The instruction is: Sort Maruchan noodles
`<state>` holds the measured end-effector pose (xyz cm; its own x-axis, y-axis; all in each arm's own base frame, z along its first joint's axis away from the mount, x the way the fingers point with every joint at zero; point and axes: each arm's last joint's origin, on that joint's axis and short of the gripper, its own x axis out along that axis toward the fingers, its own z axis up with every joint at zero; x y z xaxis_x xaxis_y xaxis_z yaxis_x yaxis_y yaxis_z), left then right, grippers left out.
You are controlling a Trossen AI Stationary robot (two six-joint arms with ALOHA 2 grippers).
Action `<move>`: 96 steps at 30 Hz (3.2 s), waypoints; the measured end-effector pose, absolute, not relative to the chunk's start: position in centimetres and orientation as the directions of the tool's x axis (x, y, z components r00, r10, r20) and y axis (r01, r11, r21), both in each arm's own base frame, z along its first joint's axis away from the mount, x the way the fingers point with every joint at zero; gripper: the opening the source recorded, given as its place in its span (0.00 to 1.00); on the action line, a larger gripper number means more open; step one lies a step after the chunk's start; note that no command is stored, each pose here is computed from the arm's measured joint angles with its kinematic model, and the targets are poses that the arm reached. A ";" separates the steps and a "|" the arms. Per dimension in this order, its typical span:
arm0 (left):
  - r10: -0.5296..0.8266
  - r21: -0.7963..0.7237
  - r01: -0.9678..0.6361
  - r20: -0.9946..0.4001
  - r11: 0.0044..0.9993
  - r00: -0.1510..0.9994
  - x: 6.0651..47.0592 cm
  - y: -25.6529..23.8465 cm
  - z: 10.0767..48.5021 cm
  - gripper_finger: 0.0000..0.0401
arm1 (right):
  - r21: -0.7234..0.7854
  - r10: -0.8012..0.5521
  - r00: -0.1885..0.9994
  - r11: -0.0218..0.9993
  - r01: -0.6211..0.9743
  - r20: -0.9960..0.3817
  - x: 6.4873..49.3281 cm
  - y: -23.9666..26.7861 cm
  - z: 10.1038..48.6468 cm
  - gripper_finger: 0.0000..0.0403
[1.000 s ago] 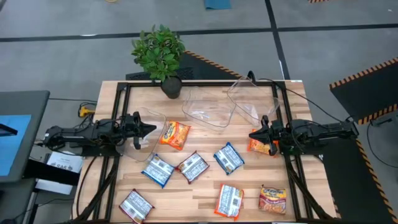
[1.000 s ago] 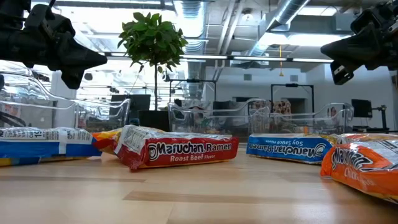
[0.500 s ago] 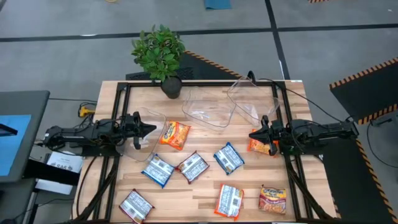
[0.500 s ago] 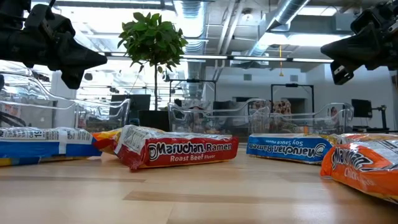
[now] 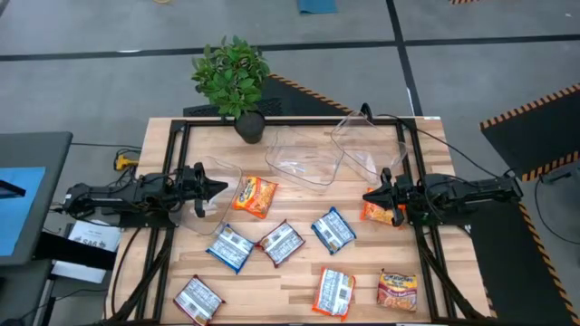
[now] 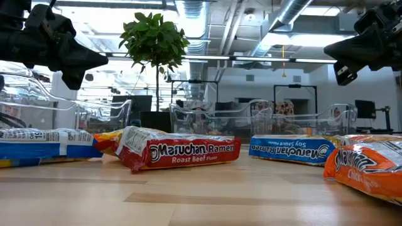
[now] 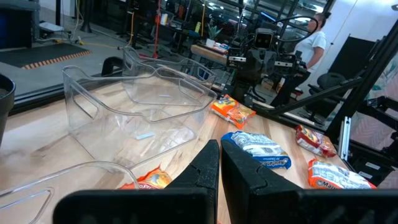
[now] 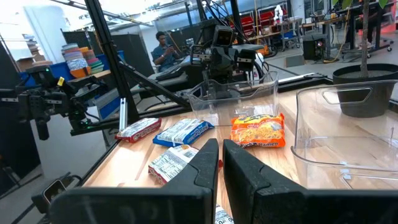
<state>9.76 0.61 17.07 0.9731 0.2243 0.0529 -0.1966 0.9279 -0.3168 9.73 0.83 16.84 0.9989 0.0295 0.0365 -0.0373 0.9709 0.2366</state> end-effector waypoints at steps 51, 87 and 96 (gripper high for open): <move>0.225 -0.317 -0.197 0.052 0.928 0.973 9.8 0.6 17.1 0.00 | 0.502 0.200 0.573 0.748 0.435 -0.794 13.3 5.6 30.5 0.49; 0.224 -0.317 -0.197 0.052 0.928 0.973 9.8 0.6 17.1 0.00 | -0.291 -0.242 -0.207 0.393 0.872 -0.948 23.6 5.7 14.4 0.52; 0.224 -0.317 -0.197 0.052 0.928 0.973 9.8 0.6 17.1 0.00 | -0.265 -0.221 -0.185 0.420 0.868 -0.957 23.4 5.8 15.0 0.25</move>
<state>9.76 0.61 17.07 0.9731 0.2243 0.0523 -0.1969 0.9279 -0.3167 23.42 5.78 14.95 -0.1852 -0.2213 -0.9575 0.8678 0.4204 -0.2650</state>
